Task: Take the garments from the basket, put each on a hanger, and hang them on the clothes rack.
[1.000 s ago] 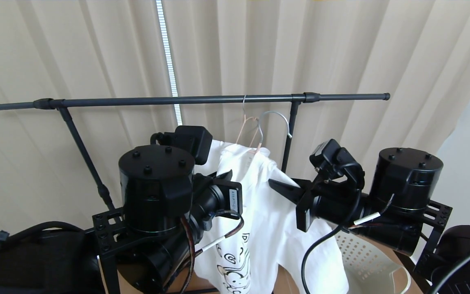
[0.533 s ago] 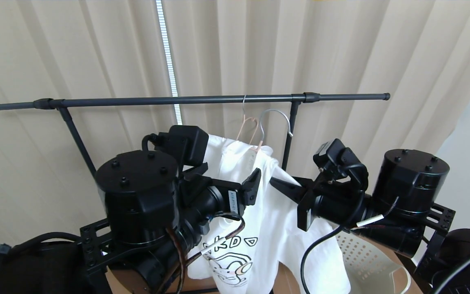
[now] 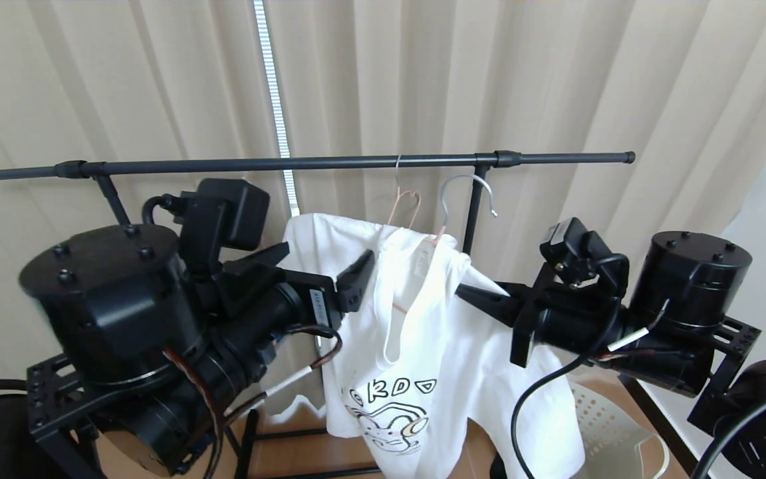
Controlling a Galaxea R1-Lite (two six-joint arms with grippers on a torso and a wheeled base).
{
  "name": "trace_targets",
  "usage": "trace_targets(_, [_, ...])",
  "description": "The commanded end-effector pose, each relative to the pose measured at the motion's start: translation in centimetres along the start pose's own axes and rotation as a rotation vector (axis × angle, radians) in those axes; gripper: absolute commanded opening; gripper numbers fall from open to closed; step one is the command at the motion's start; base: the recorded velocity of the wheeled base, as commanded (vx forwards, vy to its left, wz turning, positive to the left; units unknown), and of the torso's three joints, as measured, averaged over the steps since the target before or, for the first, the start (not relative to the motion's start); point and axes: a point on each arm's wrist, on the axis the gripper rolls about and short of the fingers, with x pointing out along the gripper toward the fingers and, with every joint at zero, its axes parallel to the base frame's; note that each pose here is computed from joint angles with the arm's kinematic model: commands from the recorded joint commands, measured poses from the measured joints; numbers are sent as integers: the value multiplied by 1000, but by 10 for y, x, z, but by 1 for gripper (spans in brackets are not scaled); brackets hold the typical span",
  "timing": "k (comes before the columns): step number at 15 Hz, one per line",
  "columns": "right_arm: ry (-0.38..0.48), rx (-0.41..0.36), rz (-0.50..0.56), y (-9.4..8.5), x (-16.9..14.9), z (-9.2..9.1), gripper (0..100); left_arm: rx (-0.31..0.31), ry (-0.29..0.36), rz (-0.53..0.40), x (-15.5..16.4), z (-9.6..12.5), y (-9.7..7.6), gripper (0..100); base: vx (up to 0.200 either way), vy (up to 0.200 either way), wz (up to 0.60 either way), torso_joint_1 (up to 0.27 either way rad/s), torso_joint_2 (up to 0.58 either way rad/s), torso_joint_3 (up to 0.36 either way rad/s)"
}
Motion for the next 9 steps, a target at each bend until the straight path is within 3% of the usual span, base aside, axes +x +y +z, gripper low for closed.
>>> trace_targets(1, [-7,13,33,-24,-17,-4,0,1,-22,50,4,10,39,100,0,0,0,0,0,0])
trace_targets(5, [-30,19,145,-40,-36,-5,0,3,29,-20,6,0,82,100,0,0,0,0,0,0])
trace_targets(9, [-49,16,245,-38,-49,-3,0,-5,88,-134,4,-13,98,100,0,0,0,0,0,0])
